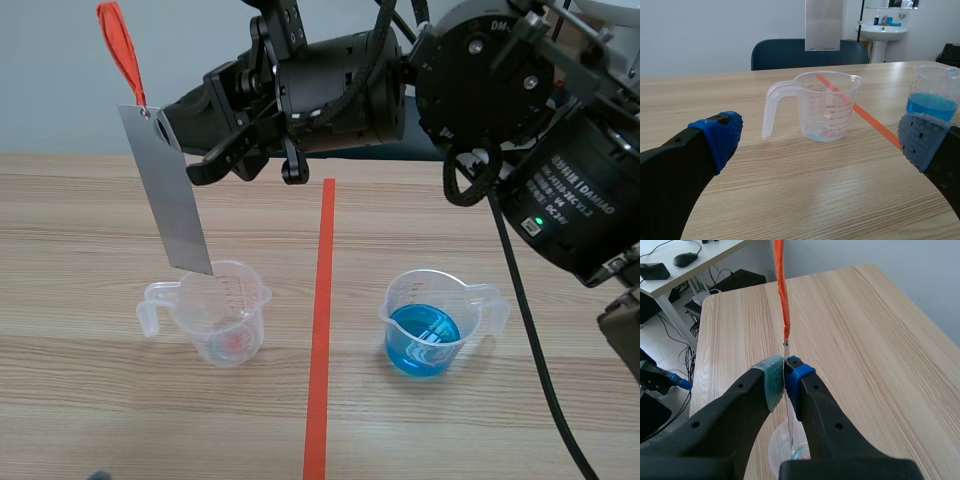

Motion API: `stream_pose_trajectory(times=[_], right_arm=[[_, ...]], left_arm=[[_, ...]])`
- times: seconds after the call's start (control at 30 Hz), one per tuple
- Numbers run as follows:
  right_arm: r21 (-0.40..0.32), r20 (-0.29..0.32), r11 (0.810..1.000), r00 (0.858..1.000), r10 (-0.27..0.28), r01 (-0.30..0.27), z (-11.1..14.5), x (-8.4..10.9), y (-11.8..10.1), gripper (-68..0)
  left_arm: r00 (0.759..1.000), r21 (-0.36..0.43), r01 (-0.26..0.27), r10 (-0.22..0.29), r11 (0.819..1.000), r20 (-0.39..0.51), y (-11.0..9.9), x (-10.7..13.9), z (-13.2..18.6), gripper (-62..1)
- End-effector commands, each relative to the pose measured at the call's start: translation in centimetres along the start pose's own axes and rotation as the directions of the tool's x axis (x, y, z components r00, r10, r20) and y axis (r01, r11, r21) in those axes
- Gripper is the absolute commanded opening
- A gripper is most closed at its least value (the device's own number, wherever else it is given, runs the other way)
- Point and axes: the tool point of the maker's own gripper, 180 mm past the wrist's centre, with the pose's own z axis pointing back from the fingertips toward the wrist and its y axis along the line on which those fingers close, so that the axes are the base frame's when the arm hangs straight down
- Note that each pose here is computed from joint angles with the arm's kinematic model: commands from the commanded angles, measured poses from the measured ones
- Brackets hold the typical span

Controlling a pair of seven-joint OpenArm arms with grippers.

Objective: Do the redox reaction experiment. put the plate into the left beaker

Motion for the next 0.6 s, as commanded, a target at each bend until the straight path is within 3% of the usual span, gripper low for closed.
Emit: stream_pose_trajectory(times=[0.0, 0.57], right_arm=[[-0.008, 0.037, 1.000, 0.999, 0.021, -0.021, 0.33, 1.39, -0.27, -66.9], [-0.009, 0.031, 1.000, 0.999, 0.022, -0.022, 0.33, 1.22, -0.28, -66.9]], left_arm=[[1.000, 0.006, 0.003, -0.003, 1.000, 0.025, 0.14, 0.57, -0.03, 1.4], [1.000, 0.006, 0.003, -0.003, 1.000, 0.025, 0.14, 0.57, -0.03, 1.4]])
